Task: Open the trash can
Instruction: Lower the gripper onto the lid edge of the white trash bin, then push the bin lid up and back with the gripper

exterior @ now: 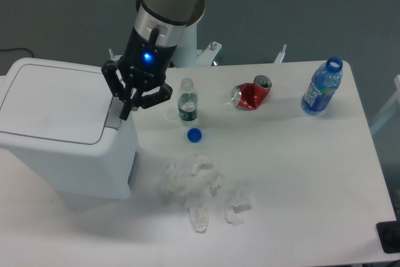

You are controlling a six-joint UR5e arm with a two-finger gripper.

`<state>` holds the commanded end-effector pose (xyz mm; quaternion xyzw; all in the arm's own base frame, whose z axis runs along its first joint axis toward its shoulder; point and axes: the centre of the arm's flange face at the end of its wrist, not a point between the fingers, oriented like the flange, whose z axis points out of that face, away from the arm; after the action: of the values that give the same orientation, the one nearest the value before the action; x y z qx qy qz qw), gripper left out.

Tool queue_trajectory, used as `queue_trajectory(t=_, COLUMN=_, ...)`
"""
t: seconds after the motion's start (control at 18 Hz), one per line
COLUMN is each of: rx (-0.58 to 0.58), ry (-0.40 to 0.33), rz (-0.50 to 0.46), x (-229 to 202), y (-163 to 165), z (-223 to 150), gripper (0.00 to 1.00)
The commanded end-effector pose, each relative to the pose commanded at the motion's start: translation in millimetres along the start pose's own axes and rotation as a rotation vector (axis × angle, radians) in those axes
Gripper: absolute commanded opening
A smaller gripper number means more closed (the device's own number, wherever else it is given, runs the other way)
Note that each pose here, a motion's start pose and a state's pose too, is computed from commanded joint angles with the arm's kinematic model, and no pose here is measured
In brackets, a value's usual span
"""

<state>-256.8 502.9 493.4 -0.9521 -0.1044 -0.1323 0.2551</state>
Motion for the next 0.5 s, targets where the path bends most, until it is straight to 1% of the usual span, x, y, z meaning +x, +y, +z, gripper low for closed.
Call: queue_trajectory(t=0.5, rx=0.018, ry=0.023, rz=-0.001, x=3.8, y=-1.9, z=-2.3, gripper=0.0)
